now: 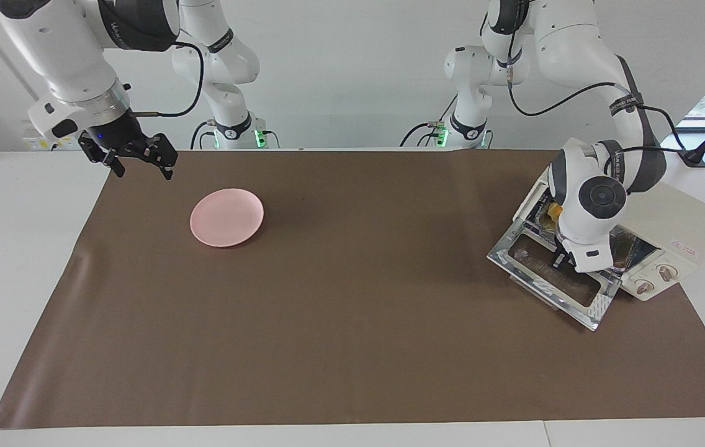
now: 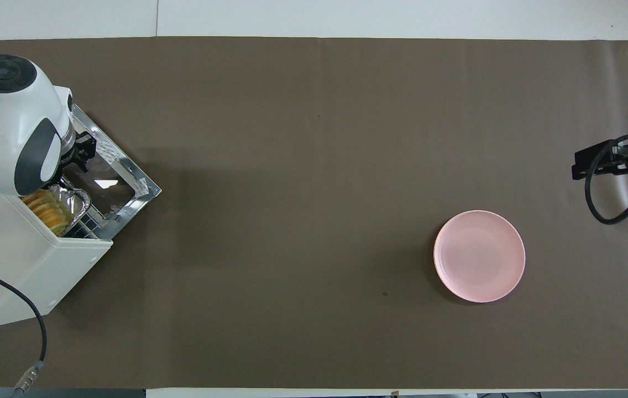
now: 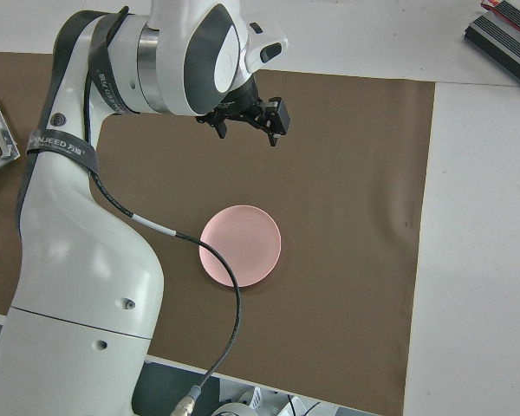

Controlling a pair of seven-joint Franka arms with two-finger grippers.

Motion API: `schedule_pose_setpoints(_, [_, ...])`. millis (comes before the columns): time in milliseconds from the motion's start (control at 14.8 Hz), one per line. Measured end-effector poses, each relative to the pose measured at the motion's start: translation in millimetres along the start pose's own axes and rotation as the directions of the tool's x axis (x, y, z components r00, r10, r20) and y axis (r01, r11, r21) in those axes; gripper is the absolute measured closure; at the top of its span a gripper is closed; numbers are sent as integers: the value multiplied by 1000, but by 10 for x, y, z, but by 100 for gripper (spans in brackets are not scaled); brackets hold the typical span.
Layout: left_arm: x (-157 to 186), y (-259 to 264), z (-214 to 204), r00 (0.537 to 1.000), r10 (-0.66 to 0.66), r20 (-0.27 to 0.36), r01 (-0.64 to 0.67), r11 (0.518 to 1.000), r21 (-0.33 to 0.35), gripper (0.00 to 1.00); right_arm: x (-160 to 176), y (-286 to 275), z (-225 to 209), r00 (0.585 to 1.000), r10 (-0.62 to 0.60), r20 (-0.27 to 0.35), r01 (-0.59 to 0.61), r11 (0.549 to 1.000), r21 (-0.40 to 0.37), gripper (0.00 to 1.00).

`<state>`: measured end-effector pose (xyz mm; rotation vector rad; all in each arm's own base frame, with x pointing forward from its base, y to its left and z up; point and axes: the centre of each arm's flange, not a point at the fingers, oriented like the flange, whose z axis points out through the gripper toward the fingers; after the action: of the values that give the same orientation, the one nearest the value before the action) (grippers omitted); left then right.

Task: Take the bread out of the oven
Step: 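Reach the left gripper into the oven and grasp the foil tray, then pull the foil tray out with the left gripper toward the plate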

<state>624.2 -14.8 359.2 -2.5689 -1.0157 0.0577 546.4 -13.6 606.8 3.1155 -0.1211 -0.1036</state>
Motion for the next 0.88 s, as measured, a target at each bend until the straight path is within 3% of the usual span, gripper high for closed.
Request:
schedule_pose_setpoints(271, [-7, -5, -39, 1000, 22, -4, -22, 1000, -5, 98, -31, 3, -2, 1000, 1, 14, 0, 1000, -1, 0])
schedule_pose_setpoints(610, [-99, 157, -443, 996, 61, -59, -65, 996, -57, 98, -59, 126, 26, 999, 9, 42, -9, 1000, -1, 0])
schedule_pose_setpoints(881, [-613, 620, -931, 986, 139, -88, -150, 980, -133, 98, -58, 250, 27, 999, 15, 42, -15, 1000, 2, 0])
